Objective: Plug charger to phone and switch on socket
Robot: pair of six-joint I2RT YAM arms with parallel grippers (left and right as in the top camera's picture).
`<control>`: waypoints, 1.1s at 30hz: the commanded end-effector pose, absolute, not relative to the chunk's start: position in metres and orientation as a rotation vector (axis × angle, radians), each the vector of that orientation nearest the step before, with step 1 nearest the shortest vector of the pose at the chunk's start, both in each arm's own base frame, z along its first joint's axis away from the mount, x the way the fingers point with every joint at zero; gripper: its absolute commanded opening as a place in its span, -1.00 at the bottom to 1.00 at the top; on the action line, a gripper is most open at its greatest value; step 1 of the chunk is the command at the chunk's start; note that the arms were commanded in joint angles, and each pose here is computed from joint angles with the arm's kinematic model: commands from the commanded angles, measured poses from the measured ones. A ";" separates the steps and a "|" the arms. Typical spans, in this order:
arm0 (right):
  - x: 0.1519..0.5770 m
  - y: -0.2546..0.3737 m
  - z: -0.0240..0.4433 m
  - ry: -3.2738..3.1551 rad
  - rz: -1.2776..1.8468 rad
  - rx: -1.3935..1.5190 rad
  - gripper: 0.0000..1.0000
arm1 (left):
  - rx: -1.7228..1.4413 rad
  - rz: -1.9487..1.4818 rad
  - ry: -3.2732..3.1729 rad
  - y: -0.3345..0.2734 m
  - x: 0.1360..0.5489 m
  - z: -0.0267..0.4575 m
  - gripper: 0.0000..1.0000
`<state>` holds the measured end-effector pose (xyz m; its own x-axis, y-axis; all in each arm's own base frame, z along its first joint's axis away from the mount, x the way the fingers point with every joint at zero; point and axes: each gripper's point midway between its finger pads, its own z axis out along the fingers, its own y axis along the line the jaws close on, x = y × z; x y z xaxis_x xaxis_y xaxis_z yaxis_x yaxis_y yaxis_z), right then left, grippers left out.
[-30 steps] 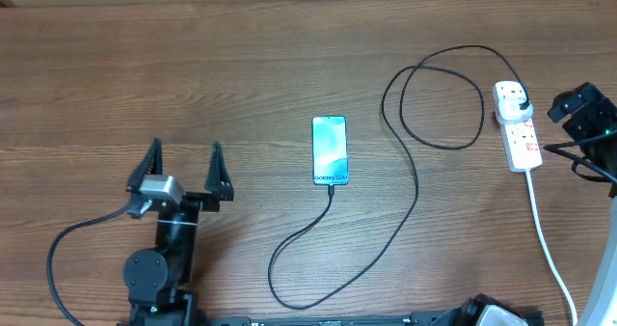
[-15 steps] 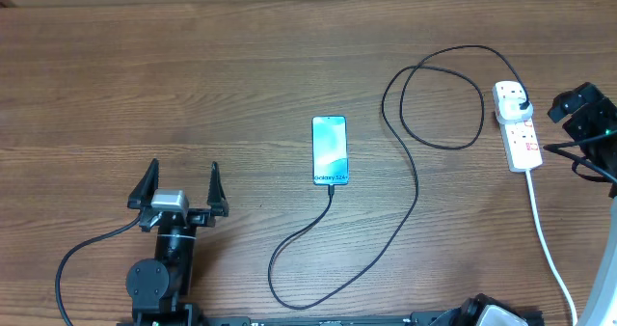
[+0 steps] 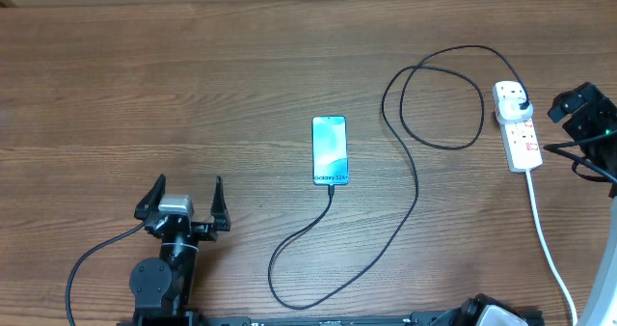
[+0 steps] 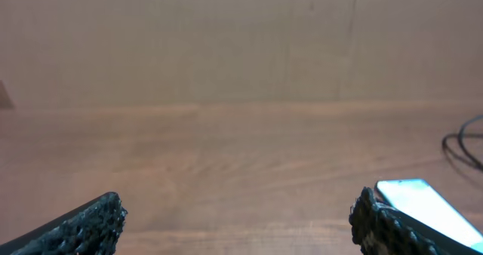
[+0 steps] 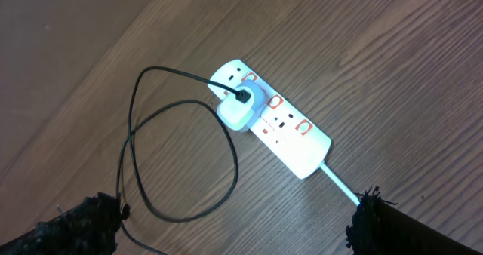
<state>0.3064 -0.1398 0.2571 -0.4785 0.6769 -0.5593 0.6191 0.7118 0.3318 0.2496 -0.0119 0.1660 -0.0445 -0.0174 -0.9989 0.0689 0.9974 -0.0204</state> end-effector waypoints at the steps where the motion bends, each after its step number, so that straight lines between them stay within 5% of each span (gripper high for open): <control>1: 0.307 -0.140 0.259 2.224 0.095 0.974 0.99 | 0.055 -0.048 1.612 -0.010 0.246 0.165 1.00; 33: 0.307 -0.140 0.259 2.224 0.095 0.974 1.00 | 0.061 0.034 1.646 0.001 0.246 0.156 1.00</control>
<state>0.3065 -0.1399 0.2572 -0.4785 0.6765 -0.5597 0.6188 0.7121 0.3317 0.2464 -0.0032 0.1564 -0.0777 0.0349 -0.9964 0.0363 0.9988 0.0321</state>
